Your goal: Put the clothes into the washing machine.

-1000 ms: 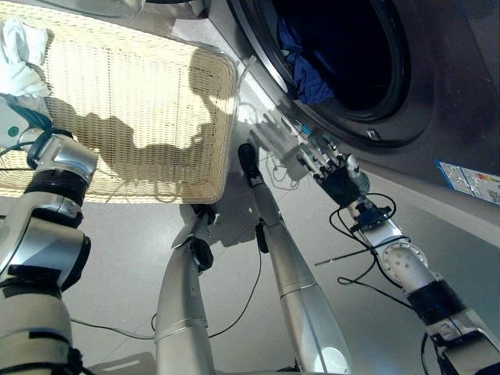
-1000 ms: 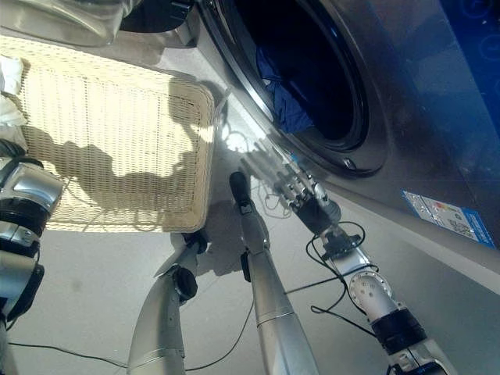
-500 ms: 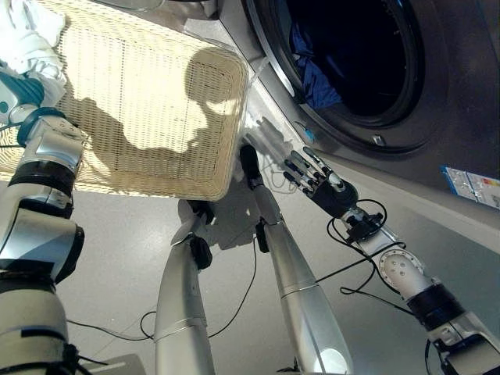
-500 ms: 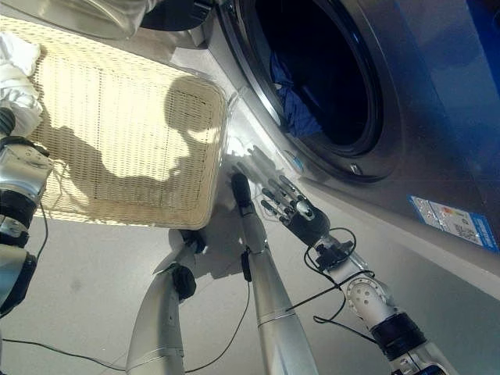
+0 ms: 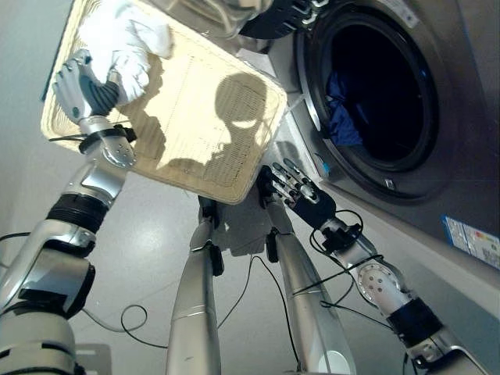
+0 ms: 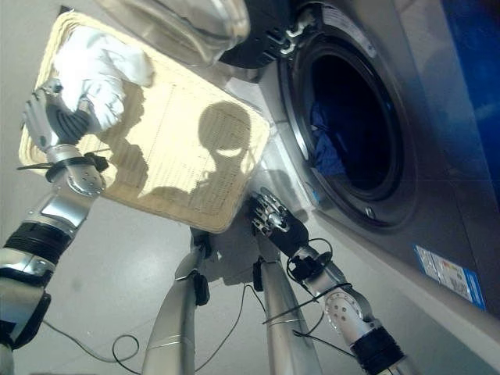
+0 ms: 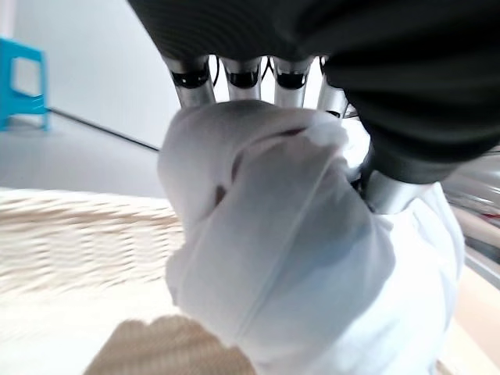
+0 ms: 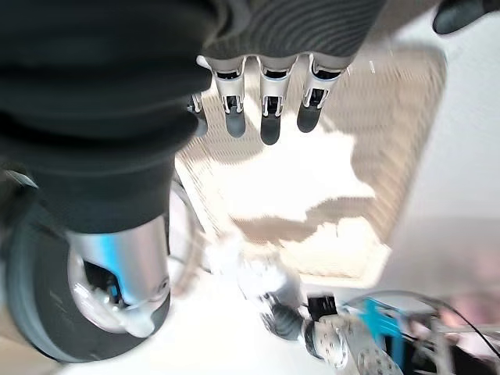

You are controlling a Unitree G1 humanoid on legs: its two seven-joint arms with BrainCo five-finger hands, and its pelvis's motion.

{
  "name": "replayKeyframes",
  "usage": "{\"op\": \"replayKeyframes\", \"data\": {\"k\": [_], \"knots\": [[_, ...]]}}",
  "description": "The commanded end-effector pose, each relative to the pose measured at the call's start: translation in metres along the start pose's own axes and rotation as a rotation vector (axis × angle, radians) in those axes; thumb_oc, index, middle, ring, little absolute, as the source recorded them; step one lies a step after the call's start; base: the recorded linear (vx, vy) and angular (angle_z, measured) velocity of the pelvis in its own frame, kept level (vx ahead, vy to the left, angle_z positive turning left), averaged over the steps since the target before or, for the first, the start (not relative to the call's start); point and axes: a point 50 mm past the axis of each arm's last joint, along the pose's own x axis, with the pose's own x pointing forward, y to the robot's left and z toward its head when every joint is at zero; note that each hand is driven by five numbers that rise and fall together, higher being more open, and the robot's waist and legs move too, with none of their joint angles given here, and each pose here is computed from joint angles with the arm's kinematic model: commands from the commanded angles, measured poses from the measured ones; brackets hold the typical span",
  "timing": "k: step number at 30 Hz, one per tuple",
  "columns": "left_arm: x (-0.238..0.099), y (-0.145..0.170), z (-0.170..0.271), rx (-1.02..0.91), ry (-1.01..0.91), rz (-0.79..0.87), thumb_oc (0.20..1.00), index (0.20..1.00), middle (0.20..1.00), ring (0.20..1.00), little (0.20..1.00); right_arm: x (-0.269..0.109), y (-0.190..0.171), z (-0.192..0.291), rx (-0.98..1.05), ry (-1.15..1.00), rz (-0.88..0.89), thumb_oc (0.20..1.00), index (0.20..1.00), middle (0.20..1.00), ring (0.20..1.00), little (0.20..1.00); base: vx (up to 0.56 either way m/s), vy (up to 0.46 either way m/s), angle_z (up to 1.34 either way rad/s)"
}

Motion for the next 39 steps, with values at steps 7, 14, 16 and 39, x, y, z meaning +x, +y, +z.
{"op": "replayKeyframes", "data": {"k": [7,14,16,39], "knots": [[-0.024,0.004,0.024,-0.235,-0.156,-0.162,0.2,0.2,0.2,0.2,0.2,0.001,0.004,0.012,-0.294,-0.085,-0.058,1.0,1.0,1.0,1.0,1.0,-0.06,-0.142,0.2],[-0.049,0.002,0.056,-0.434,-0.268,-0.393,0.2,0.2,0.2,0.2,0.2,0.019,0.008,0.021,-0.401,-0.114,-0.086,1.0,1.0,1.0,1.0,1.0,-0.04,-0.085,0.08],[-0.062,0.002,0.072,-0.519,-0.328,-0.486,0.2,0.2,0.2,0.2,0.2,0.027,0.017,0.019,-0.342,-0.119,-0.061,1.0,1.0,1.0,1.0,1.0,-0.05,-0.087,0.06],[-0.156,-0.035,0.151,-0.873,-0.522,-1.334,0.2,0.2,0.2,0.2,0.2,0.054,0.069,-0.013,-0.075,0.032,0.164,1.0,1.0,1.0,1.0,1.0,-0.02,0.0,-0.03]]}}
